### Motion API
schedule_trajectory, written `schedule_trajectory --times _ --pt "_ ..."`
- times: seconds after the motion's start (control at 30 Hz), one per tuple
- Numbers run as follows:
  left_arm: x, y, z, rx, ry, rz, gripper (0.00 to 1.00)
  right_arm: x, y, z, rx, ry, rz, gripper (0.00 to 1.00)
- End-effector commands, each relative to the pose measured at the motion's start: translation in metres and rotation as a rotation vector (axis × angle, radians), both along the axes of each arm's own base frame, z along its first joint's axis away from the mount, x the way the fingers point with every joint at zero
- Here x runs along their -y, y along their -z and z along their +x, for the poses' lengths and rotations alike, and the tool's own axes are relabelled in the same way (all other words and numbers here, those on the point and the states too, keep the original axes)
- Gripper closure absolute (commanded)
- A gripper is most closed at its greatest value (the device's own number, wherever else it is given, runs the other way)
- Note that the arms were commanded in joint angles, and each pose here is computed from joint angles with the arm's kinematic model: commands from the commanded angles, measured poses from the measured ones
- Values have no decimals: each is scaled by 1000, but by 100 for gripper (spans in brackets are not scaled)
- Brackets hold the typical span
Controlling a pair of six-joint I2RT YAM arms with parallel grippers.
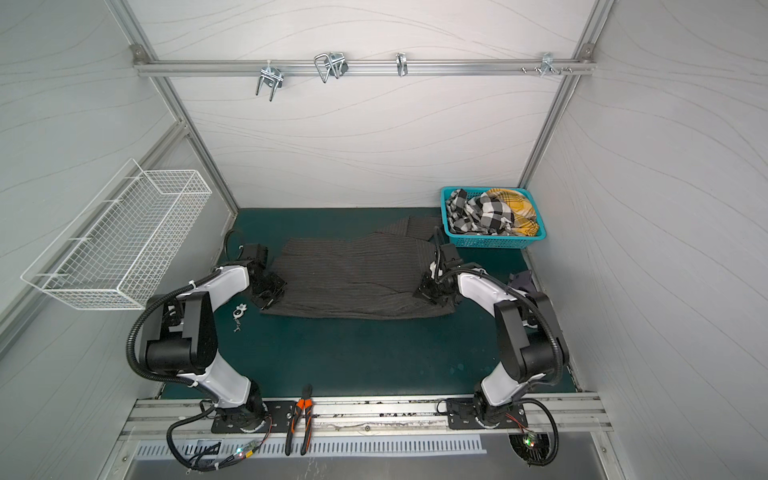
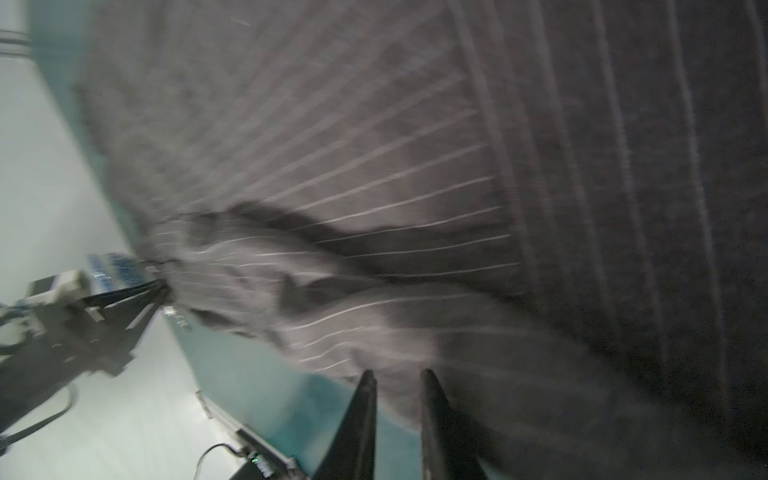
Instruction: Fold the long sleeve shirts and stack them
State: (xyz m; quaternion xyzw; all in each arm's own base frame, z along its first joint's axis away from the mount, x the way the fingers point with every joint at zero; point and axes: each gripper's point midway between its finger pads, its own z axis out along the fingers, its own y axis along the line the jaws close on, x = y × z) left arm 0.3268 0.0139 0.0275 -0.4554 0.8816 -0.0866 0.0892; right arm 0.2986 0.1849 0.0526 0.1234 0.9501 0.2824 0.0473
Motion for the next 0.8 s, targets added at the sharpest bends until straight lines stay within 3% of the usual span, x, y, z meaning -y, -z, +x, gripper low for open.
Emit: schedule_trajectory --times 0.0,0.33,0.63,0.7,0.77 --pt "-2 5 -2 -13 -26 -2 90 17 28 -25 -102 -8 -85 82" --pt "-6 23 -55 -136 -8 32 96 36 54 -80 -260 26 -90 81" --pt "-3 0 -76 -89 41 44 96 42 56 -139 -346 -3 -62 81" --pt "3 -13 -72 -39 65 33 89 43 48 -146 -333 -14 -61 81" --pt "10 -35 -57 53 102 28 74 41 29 -138 -268 -22 -46 78"
